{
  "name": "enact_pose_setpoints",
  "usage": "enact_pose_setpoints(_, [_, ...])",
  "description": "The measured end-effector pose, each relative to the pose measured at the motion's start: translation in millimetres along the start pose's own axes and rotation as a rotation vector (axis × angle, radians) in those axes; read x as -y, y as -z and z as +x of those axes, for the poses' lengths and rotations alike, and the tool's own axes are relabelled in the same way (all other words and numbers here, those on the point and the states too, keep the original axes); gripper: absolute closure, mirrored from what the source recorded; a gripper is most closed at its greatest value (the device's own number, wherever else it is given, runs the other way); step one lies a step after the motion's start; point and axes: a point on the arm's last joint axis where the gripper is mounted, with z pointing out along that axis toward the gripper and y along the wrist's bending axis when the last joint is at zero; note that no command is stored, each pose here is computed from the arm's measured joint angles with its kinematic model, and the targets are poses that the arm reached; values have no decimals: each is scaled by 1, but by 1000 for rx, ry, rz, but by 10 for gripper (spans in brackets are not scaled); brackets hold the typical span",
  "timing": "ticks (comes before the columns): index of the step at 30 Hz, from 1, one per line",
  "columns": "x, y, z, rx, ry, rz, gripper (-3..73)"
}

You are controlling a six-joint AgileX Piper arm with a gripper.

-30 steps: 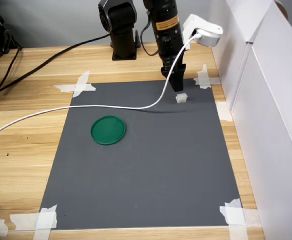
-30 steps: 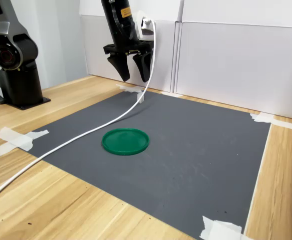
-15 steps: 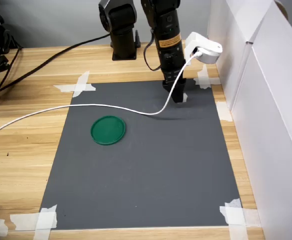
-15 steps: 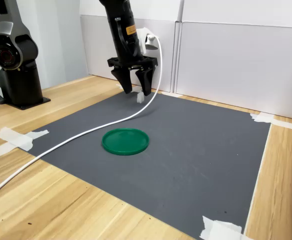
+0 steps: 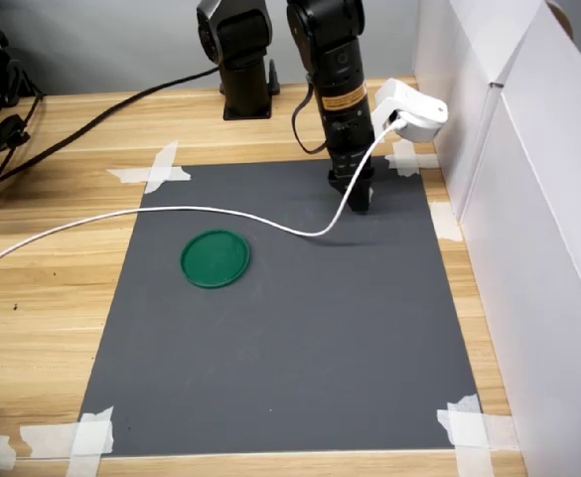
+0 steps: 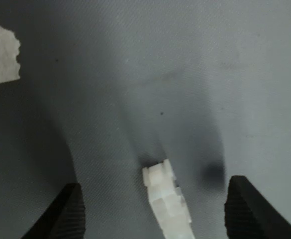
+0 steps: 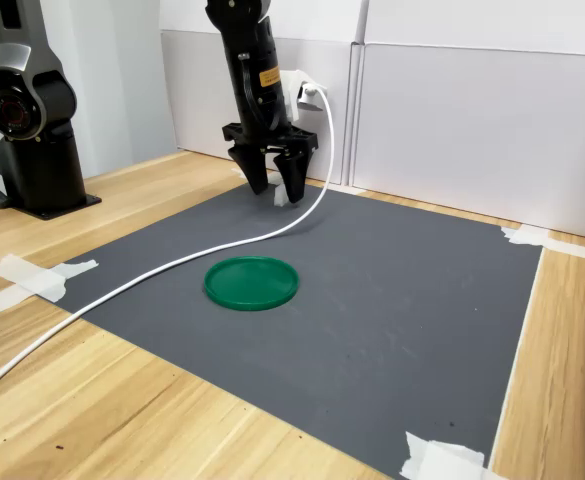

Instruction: Grasp a white terminal and put it in the green lid.

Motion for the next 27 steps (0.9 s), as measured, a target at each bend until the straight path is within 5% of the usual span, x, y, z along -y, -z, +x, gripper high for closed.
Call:
enact_pose_setpoints(6, [1, 0, 0, 3, -4, 6, 110])
enact_pose_setpoints(19, [1, 0, -1, 8, -77, 13, 595])
enact_pose_setpoints(27, [1, 0, -1, 8, -108, 12, 605])
